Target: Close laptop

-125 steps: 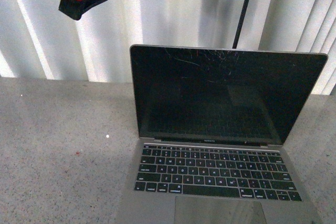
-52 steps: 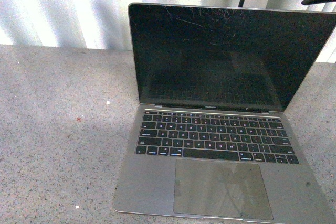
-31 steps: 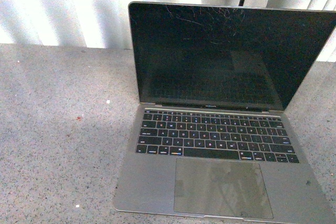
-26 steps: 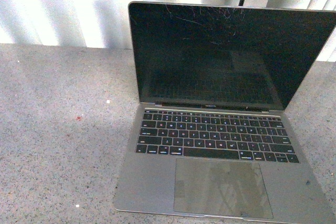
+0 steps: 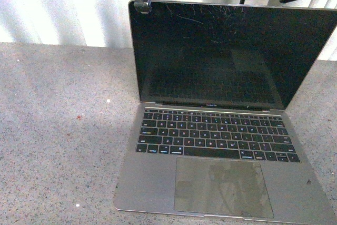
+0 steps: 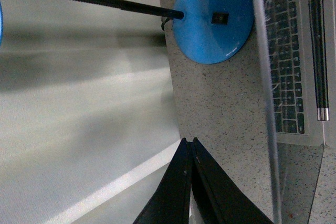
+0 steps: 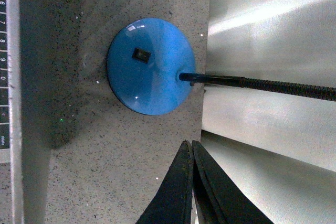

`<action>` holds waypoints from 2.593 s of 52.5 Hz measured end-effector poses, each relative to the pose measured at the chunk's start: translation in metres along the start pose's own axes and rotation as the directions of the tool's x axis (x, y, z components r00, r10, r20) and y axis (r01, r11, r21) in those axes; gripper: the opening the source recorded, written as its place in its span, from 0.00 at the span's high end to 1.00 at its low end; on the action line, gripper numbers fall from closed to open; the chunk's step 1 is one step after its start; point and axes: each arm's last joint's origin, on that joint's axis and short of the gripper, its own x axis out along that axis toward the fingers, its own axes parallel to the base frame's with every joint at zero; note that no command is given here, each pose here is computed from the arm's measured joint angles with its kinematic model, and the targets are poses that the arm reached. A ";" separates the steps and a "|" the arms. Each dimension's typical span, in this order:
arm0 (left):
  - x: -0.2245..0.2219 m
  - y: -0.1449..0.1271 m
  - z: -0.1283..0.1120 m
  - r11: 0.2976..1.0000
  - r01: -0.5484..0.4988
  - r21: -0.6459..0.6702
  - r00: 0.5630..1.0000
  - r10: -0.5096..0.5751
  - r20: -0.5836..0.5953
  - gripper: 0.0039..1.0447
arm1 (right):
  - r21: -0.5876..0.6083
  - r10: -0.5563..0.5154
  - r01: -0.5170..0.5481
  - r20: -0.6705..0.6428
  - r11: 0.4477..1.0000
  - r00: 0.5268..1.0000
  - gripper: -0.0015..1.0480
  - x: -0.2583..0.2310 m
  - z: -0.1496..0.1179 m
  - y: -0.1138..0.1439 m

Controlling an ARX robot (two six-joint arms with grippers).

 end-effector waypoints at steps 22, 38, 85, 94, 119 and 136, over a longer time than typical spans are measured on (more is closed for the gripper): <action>0.002 -0.004 0.006 0.999 0.028 0.038 0.999 -0.028 0.014 0.97 | 0.028 0.063 -0.063 -0.002 0.998 0.998 0.97 0.002 0.002 0.007; 0.008 -0.012 0.011 0.998 0.047 0.048 0.999 -0.048 0.023 0.97 | 0.036 0.086 -0.085 0.001 0.996 0.996 0.97 0.003 0.003 0.010; 0.012 -0.034 0.020 0.992 0.111 0.060 0.993 -0.113 0.041 0.97 | 0.040 0.253 -0.252 -0.028 0.967 0.967 0.97 0.002 0.021 0.040; 0.008 -0.039 0.024 0.990 0.123 0.066 0.991 -0.126 0.049 0.97 | 0.035 0.268 -0.267 -0.036 0.963 0.963 0.97 -0.006 0.026 0.045; 0.007 -0.060 0.026 0.980 0.187 0.070 0.981 -0.190 0.047 0.97 | 0.043 0.341 -0.338 -0.083 0.940 0.936 0.97 -0.014 0.026 0.073; 0.005 -0.074 0.034 0.973 0.216 0.087 0.973 -0.221 0.062 0.97 | 0.048 0.374 -0.371 -0.080 0.927 0.924 0.97 -0.010 0.026 0.089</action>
